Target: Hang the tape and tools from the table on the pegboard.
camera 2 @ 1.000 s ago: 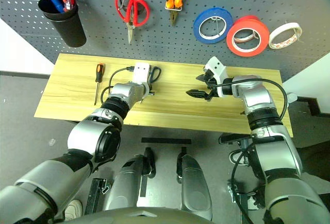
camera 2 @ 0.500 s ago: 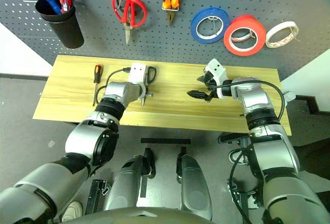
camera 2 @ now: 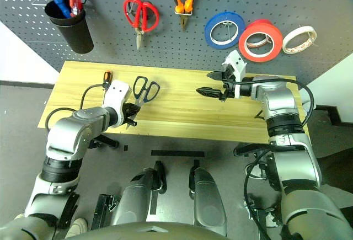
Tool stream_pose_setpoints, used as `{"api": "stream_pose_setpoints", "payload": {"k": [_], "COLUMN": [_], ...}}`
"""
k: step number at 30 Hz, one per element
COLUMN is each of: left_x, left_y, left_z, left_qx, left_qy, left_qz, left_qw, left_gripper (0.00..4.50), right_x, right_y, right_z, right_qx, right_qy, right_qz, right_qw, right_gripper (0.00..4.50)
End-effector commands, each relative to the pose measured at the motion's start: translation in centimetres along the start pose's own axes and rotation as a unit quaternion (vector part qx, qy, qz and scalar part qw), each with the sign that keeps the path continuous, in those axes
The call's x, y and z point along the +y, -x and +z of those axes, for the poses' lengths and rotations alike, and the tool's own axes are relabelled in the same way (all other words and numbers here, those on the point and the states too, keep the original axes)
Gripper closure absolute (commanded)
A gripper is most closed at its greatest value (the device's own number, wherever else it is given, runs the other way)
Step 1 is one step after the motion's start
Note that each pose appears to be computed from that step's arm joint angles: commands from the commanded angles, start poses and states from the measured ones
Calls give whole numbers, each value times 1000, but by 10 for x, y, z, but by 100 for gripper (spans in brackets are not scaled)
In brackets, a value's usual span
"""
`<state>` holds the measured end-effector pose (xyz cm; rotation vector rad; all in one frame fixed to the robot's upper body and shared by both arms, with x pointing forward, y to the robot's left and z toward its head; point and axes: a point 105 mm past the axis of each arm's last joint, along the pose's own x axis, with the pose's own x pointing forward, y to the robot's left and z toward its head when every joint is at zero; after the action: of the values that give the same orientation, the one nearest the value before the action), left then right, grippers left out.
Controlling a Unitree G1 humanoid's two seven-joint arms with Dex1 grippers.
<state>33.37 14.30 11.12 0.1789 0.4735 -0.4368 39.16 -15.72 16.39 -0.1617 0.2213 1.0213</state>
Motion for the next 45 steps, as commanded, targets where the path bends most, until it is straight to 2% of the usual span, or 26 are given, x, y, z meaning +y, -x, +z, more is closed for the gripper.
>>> {"api": "stream_pose_setpoints", "payload": {"k": [1, 5, 14, 18, 23, 32, 38, 45], "left_x": [5, 2, 16, 15, 14, 24, 29, 39], "left_y": [22, 41, 58, 61, 66, 57, 43, 24], "left_z": [3, 7, 37, 59, 74, 85, 97, 102], "left_qx": [-51, -103, -224, -297, -350, -397, -415, -398], "left_qy": [-3, -1, -67, -50, -47, -54, -47, -32], "left_qz": [-5, -30, 35, 46, 32, 9, -2, -13], "left_qw": [999, 994, 972, 953, 935, 916, 909, 917], "left_gripper": [384, 384, 384, 384, 384, 384, 384, 384], "right_x": [0, -2, -2, -3, -4, 14, 17, 18], "right_y": [7, 8, 12, 12, 13, 22, 29, 32], "right_z": [16, 21, 35, 37, 45, 71, 72, 73], "right_qx": [-23, -29, -57, -61, -82, -170, -165, -161], "right_qy": [16, 17, -1, -2, -6, -26, 11, 23], "right_qz": [2, 0, 9, 9, 9, 70, 65, 55], "right_qw": [1000, 999, 998, 998, 997, 983, 984, 985], "right_gripper": [0, 0, 0, 0, 0, 0, 0, 0]}}
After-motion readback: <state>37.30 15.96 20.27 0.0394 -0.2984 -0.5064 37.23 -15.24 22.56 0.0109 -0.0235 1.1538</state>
